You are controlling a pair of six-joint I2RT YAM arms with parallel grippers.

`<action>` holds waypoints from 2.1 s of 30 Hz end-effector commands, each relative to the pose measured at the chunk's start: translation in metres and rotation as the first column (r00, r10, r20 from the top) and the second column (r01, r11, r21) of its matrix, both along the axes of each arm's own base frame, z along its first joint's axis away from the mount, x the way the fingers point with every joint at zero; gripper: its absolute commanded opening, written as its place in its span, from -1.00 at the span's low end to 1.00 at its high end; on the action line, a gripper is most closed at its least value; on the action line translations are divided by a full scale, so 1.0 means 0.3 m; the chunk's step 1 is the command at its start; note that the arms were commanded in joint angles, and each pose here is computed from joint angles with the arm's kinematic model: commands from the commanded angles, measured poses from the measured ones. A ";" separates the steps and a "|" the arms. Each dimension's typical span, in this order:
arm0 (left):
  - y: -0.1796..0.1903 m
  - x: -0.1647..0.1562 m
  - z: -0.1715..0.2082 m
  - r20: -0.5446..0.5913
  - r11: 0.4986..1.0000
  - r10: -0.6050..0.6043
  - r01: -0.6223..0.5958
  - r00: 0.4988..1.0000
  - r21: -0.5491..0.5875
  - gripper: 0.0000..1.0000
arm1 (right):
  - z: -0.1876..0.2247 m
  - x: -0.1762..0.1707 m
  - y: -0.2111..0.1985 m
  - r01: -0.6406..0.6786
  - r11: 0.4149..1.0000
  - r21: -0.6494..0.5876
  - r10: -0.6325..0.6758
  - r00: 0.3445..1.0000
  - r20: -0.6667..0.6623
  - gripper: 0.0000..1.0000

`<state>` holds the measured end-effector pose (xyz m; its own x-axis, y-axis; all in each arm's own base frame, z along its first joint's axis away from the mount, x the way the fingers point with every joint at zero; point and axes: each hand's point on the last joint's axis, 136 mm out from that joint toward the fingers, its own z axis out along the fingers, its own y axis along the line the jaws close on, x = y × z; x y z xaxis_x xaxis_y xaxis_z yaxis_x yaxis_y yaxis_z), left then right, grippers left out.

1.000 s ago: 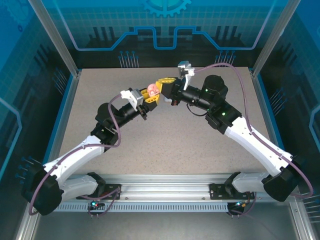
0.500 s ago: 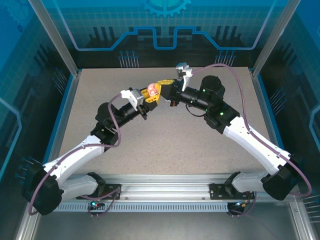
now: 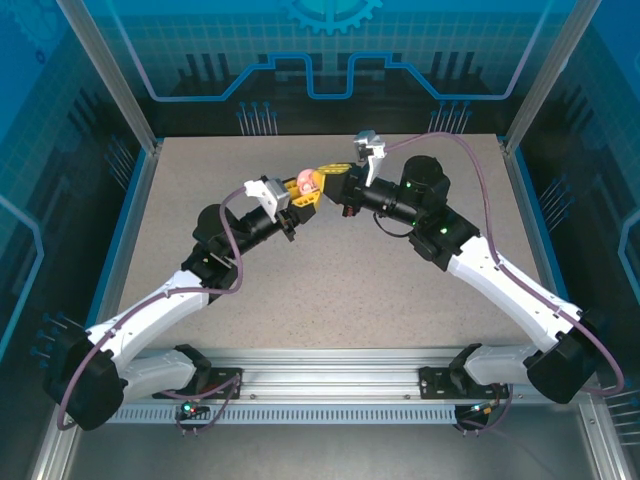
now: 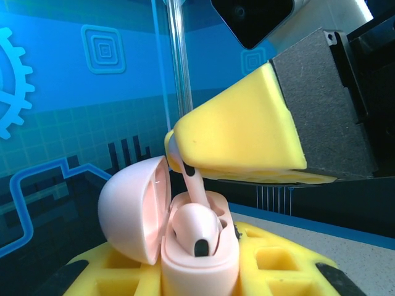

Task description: Insert the wireless bluetooth earbuds into the charging case

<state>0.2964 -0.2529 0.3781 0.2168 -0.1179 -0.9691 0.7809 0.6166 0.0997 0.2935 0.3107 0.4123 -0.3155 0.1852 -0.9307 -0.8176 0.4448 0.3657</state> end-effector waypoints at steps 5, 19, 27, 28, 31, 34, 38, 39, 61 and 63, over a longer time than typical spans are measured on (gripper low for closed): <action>0.000 -0.028 0.113 0.083 0.998 -0.014 0.019 0.996 -0.052 -1.00 | -0.025 -0.013 -0.011 -0.014 1.000 -0.021 0.014 1.000 0.000 -0.82; 0.002 -0.029 0.116 0.086 0.998 -0.013 0.017 0.996 -0.053 -1.00 | -0.060 -0.006 0.000 -0.026 0.998 -0.058 0.025 0.999 -0.028 -0.80; 0.002 -0.029 0.112 0.083 0.998 -0.013 0.018 0.996 -0.053 -1.00 | -0.041 0.015 -0.020 0.015 0.998 -0.054 -0.017 0.999 -0.031 -0.48; 0.001 -0.029 0.112 0.083 0.998 -0.013 0.017 0.996 -0.053 -1.00 | -0.036 0.019 -0.025 0.024 0.998 -0.051 -0.025 0.999 -0.029 -0.35; 0.001 -0.028 0.106 0.080 0.998 -0.013 0.017 0.997 -0.052 -1.00 | -0.014 0.026 -0.041 0.048 0.998 -0.038 -0.049 0.998 -0.026 -0.06; 0.002 -0.029 0.106 0.081 0.998 -0.013 0.017 0.997 -0.052 -1.00 | 0.012 0.032 -0.066 0.071 0.997 -0.015 -0.071 0.997 -0.023 0.30; 0.003 -0.028 0.103 0.080 0.999 -0.011 0.016 0.997 -0.052 -1.00 | 0.058 0.030 -0.120 0.104 0.994 0.036 -0.103 0.994 -0.026 0.53; 0.004 -0.030 0.103 0.081 0.999 -0.011 0.015 0.997 -0.051 -1.00 | 0.074 0.026 -0.139 0.113 0.992 0.053 -0.112 0.993 -0.027 0.57; -0.041 -0.014 -0.067 -0.039 0.998 -0.054 0.054 0.998 0.017 -1.00 | -0.282 0.297 -0.289 0.206 0.865 -0.458 -0.429 0.778 -0.459 0.60; -0.053 -0.013 -0.090 -0.058 0.998 -0.063 0.065 0.996 0.021 -1.00 | -0.321 0.321 -0.276 0.183 0.857 -0.482 -0.433 0.762 -0.482 0.59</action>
